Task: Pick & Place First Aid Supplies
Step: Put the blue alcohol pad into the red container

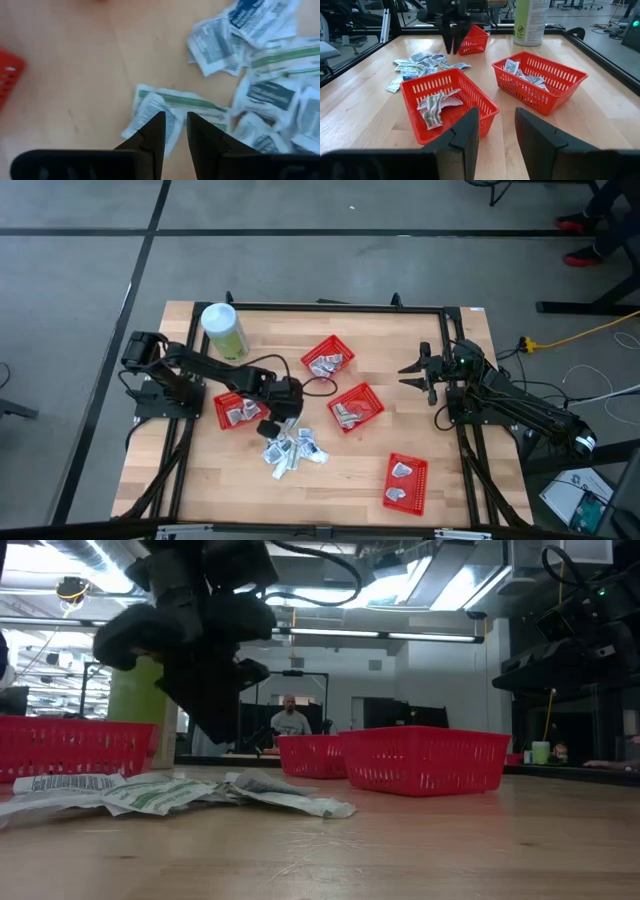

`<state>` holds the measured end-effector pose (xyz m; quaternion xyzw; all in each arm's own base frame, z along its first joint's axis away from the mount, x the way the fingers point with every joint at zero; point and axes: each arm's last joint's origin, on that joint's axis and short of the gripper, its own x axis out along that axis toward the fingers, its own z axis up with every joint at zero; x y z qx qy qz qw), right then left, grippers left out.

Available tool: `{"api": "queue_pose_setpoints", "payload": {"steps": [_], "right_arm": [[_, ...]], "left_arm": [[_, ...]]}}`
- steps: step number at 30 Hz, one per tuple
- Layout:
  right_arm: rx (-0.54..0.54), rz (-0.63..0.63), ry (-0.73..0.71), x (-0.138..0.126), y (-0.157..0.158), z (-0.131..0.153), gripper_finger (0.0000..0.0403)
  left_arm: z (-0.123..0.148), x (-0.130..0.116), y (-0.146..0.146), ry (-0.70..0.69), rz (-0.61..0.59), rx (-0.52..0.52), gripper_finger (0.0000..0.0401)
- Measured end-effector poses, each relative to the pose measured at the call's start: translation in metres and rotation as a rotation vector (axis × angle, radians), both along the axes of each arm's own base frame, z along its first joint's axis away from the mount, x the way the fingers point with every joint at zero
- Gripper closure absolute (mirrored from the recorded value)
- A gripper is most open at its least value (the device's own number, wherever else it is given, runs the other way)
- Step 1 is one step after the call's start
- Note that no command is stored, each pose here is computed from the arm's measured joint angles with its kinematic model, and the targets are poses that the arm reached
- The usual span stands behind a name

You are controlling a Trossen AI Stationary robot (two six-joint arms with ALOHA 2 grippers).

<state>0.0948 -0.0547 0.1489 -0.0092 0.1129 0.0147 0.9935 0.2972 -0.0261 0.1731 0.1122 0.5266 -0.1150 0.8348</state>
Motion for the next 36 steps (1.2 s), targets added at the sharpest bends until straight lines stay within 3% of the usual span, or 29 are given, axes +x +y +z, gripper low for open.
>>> {"api": "queue_pose_setpoints", "payload": {"steps": [5, 12, 23, 29, 36], "right_arm": [[0.0, 0.0, 0.0, 0.0, 0.0, 0.0, 0.0276], [0.0, 0.0, 0.0, 0.0, 0.0, 0.0, 0.0276], [0.0, 0.0, 0.0, 0.0, 0.0, 0.0, 0.0276], [0.0, 0.0, 0.0, 0.0, 0.0, 0.0, 0.0276], [0.0, 0.0, 0.0, 0.0, 0.0, 0.0, 0.0276]], "left_arm": [[0.0, -0.001, 0.014, 0.011, 0.029, 0.033, 0.0329], [-0.011, -0.009, 0.039, 0.04, 0.075, -0.057, 0.0329], [-0.026, -0.01, 0.042, -0.041, 0.035, -0.048, 0.0329], [-0.042, -0.005, 0.042, -0.015, -0.004, -0.032, 0.0329], [-0.052, 0.001, 0.047, -0.027, -0.044, -0.088, 0.0329]]}}
